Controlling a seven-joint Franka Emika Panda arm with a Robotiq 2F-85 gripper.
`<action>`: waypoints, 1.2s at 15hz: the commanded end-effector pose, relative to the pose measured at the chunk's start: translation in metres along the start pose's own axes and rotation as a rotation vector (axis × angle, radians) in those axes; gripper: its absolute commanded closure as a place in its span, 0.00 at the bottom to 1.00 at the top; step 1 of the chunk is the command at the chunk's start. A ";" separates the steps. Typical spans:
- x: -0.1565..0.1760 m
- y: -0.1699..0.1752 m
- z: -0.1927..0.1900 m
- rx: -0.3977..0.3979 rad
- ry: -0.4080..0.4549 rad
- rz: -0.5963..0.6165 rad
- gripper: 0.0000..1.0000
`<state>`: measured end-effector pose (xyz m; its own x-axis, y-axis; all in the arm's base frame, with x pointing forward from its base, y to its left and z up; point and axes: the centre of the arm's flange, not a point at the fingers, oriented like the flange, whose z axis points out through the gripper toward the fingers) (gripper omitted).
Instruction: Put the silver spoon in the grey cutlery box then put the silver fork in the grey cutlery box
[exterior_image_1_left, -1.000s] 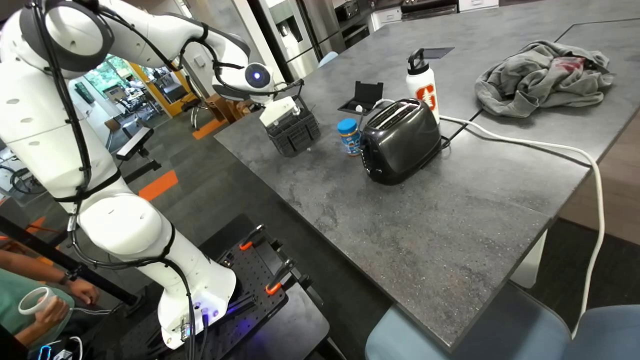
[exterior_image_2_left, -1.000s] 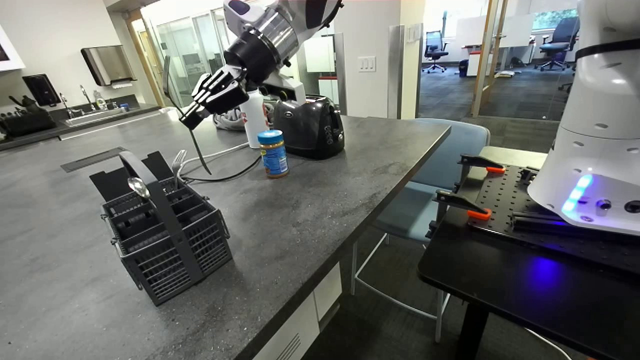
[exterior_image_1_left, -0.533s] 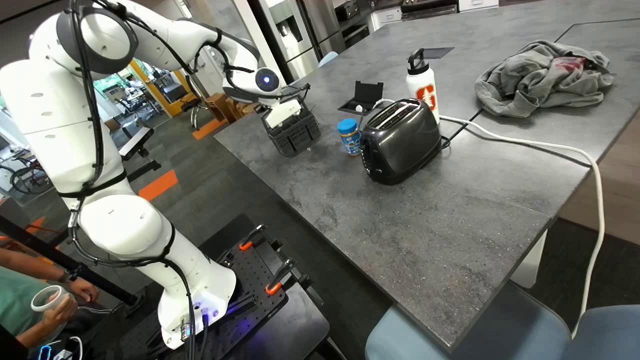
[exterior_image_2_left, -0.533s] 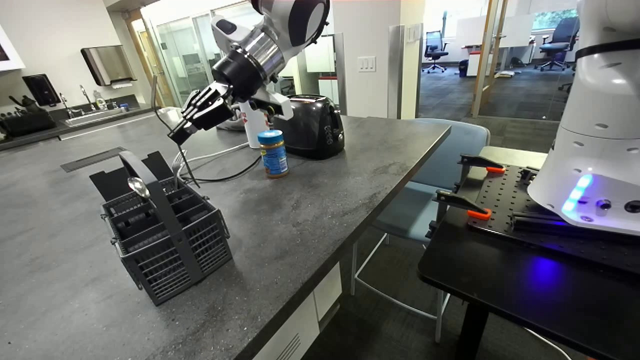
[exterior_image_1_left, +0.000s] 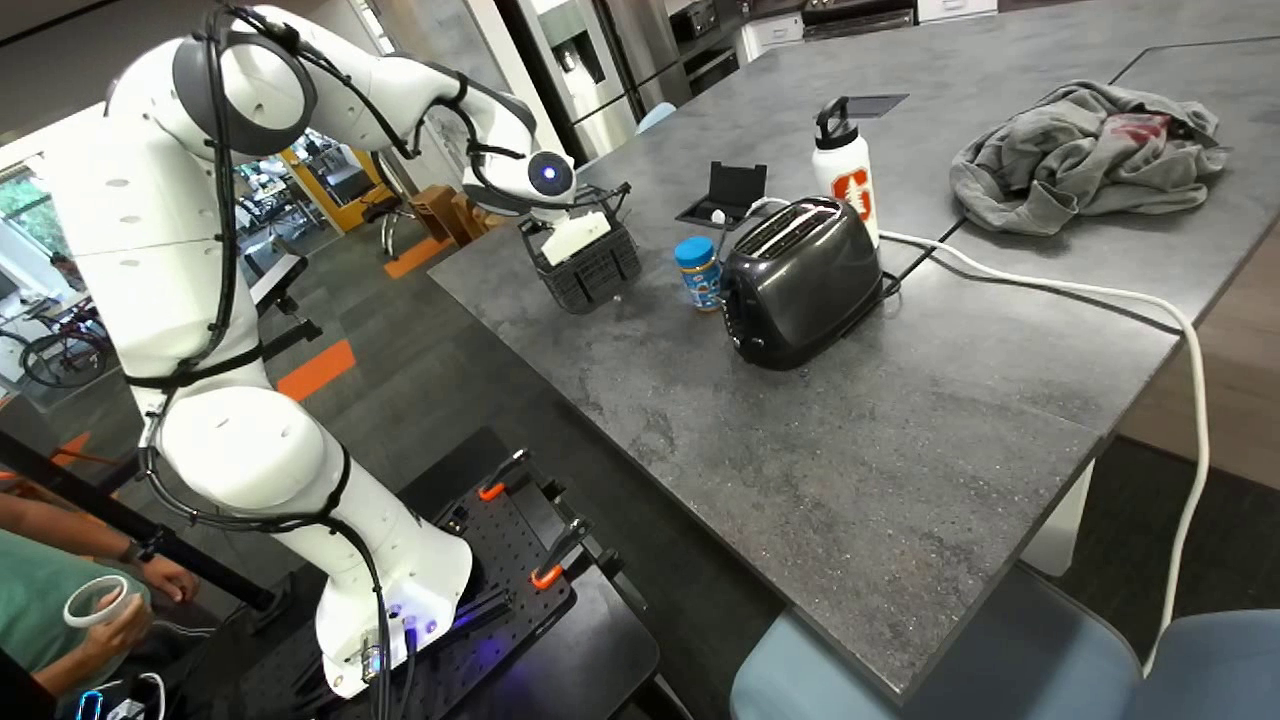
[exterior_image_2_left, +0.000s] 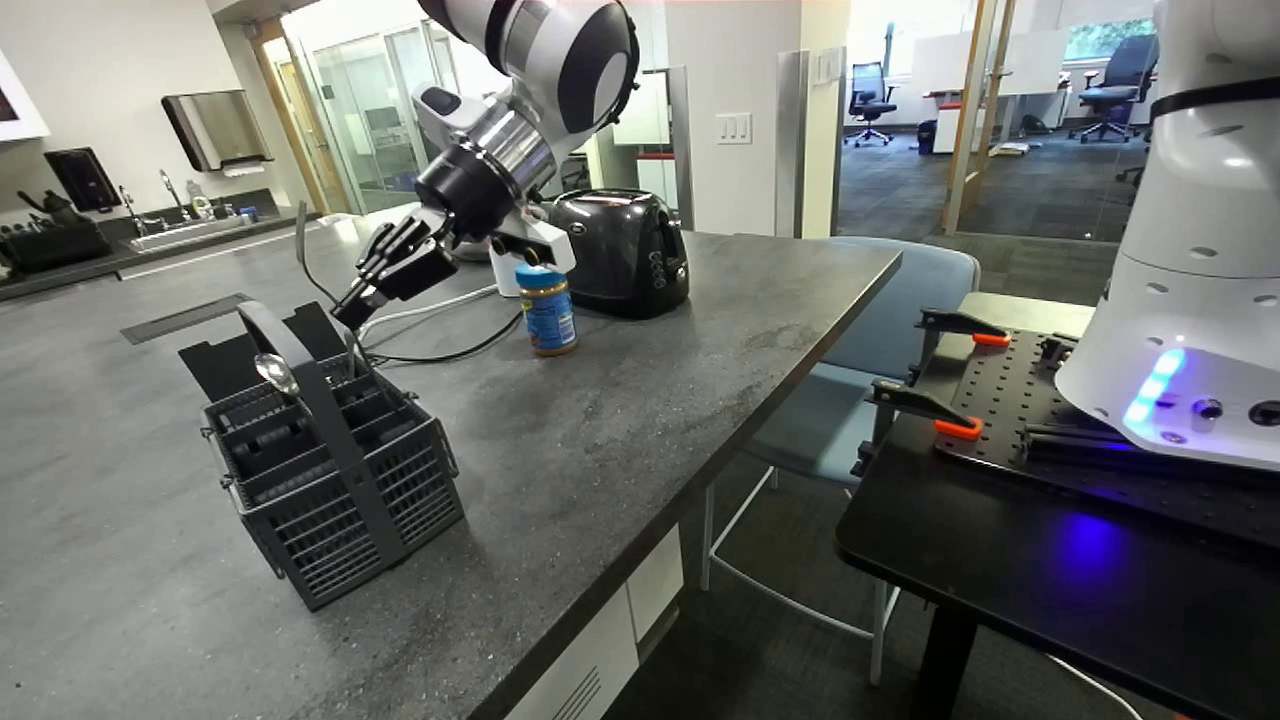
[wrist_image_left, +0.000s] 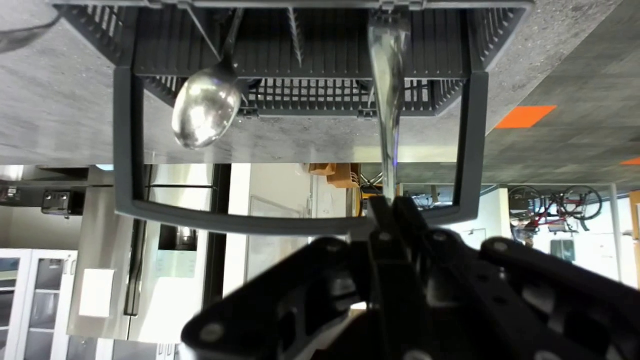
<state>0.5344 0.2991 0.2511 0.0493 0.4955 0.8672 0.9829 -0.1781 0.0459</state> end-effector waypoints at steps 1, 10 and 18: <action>0.002 0.006 0.008 -0.003 0.006 0.029 0.98; 0.010 0.001 0.007 -0.001 0.024 -0.009 0.98; 0.020 0.005 0.002 -0.036 0.039 -0.027 0.98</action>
<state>0.5372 0.3098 0.2573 0.0445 0.4826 0.8747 0.9835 -0.1747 0.0464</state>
